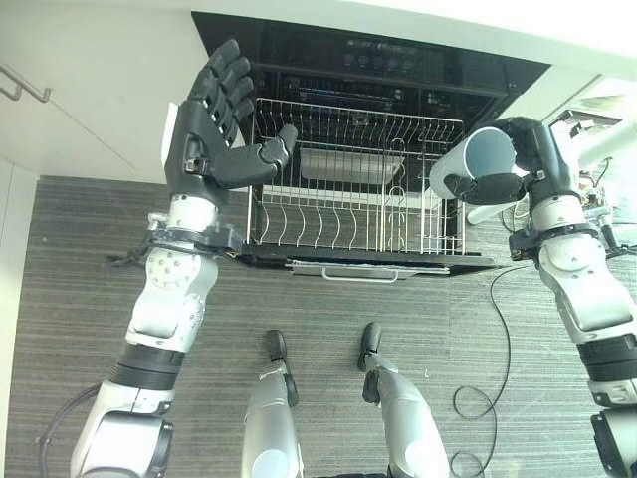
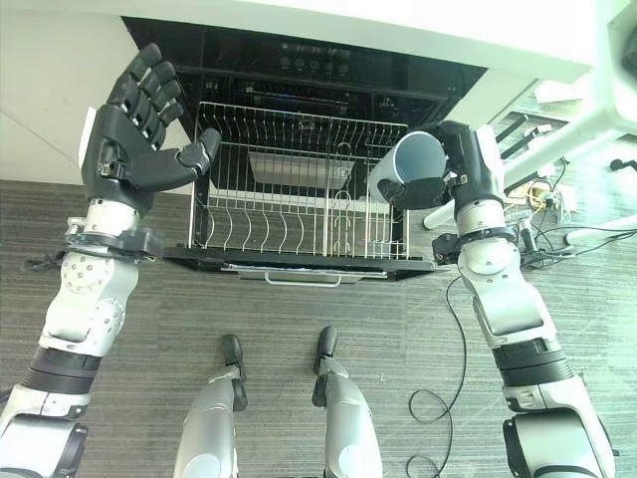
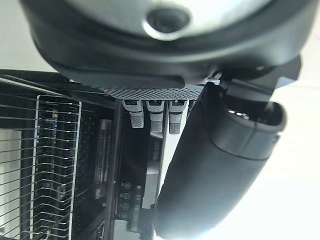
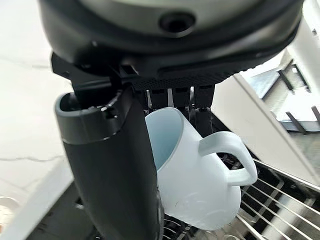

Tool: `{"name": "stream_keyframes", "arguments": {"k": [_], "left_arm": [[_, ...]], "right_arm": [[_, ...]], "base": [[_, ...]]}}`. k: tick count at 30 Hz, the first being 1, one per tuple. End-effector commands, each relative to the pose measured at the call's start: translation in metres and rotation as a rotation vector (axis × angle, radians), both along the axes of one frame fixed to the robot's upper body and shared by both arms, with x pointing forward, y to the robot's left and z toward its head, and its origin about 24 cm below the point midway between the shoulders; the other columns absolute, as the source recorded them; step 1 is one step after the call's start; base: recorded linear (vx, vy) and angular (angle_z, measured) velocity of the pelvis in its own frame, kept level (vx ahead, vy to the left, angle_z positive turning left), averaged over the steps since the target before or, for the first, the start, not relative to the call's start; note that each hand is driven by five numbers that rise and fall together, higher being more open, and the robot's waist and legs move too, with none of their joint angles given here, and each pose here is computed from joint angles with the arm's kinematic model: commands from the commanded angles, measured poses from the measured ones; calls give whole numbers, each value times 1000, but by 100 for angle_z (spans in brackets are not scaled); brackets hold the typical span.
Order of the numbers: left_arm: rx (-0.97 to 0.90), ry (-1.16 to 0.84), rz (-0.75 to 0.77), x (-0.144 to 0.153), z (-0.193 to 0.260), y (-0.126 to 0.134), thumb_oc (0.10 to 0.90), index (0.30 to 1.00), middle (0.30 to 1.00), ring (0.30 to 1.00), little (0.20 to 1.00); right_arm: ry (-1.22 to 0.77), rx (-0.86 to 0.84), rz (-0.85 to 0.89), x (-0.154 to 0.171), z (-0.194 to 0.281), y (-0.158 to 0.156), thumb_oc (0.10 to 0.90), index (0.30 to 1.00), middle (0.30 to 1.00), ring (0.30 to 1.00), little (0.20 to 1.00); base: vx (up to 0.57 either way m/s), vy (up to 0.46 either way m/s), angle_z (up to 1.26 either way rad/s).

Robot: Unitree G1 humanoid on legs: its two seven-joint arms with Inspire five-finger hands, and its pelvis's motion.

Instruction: Place the dishes in the dishwasher.

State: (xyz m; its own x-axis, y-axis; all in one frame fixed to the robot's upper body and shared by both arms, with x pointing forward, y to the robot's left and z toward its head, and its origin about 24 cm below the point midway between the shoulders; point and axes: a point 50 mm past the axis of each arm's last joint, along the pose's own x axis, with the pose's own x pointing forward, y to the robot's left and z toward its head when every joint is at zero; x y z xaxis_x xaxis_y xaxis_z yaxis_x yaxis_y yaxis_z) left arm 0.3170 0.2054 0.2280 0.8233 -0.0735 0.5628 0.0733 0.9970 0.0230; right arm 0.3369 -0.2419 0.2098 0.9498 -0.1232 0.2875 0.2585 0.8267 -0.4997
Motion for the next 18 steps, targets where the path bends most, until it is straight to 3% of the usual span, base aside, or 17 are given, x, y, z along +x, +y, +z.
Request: {"name": "stream_keyframes", "arguments": {"k": [1, 9, 18], "left_arm": [[68, -366, -132, -31, 69, -18, 800, 900, 900, 900, 900], [155, -334, -175, -30, 79, -12, 800, 900, 900, 900, 900], [187, -320, -215, -28, 86, -13, 800, 900, 900, 900, 900]], "right_arm": [[-196, -125, 11, -8, 65, -1, 400, 300, 300, 300, 300], [214, -139, 45, 16, 46, -34, 400, 300, 300, 300, 300], [351, -107, 18, 25, 50, -59, 400, 300, 300, 300, 300]], "base": [[-11, -69, 9], [15, -129, 9], [31, -44, 5]]}}
